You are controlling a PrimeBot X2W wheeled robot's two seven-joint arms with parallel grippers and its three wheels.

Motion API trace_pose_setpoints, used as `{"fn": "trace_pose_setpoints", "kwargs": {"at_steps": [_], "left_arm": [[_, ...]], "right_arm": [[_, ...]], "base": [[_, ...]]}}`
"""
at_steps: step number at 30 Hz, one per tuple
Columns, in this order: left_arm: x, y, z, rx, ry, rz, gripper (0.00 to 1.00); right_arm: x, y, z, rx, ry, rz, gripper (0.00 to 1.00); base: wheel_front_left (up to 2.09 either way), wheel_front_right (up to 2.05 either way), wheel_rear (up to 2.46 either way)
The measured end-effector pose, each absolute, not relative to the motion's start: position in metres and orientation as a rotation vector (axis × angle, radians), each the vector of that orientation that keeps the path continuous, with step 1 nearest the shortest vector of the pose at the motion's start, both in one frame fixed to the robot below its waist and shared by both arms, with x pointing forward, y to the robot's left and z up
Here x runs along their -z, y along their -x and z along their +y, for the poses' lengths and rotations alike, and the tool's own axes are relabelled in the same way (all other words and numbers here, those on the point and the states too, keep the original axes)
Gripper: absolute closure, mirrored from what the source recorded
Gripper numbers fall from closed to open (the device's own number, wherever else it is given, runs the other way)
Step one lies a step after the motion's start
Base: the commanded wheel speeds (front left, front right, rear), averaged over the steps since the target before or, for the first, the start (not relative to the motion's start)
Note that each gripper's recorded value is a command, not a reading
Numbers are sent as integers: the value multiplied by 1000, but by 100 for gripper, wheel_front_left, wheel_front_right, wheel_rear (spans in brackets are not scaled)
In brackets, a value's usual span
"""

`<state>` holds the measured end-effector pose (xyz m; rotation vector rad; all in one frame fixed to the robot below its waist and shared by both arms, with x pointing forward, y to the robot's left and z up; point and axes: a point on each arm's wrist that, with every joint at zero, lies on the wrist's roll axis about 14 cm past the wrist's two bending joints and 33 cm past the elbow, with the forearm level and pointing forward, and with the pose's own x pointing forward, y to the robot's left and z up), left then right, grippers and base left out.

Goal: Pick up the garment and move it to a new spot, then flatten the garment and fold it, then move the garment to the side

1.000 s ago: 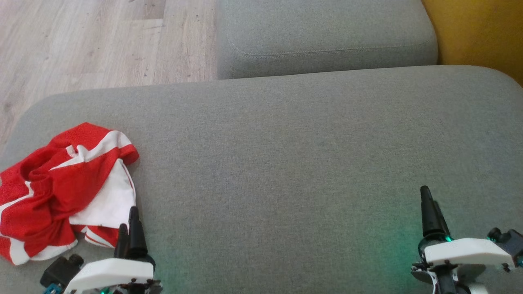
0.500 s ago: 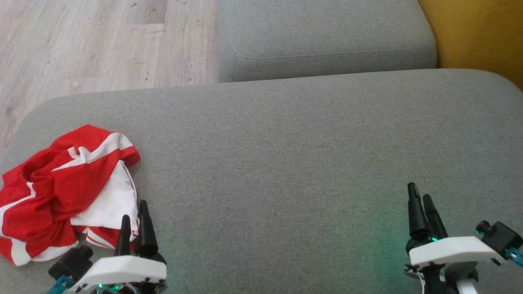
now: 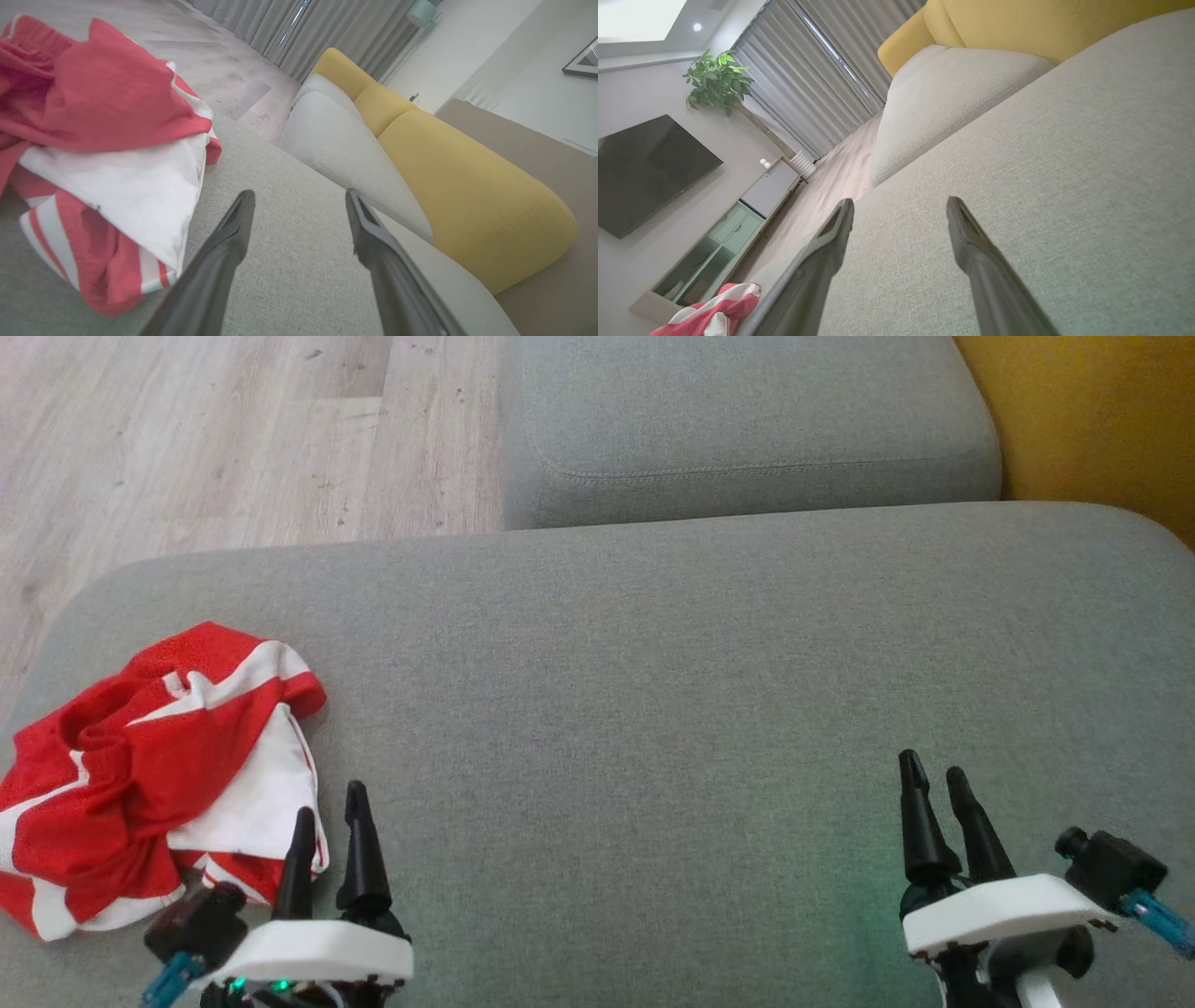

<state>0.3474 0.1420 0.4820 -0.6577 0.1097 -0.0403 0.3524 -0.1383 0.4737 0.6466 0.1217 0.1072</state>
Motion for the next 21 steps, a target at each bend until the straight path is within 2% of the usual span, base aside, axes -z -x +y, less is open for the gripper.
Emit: {"fn": "trace_pose_setpoints", "kwargs": {"at_steps": [21], "left_arm": [[-497,-345,132,75,406,32,0]], "right_arm": [[-485,-353,-123,-186,-389,58,0]], "base": [[0,0,0]]}}
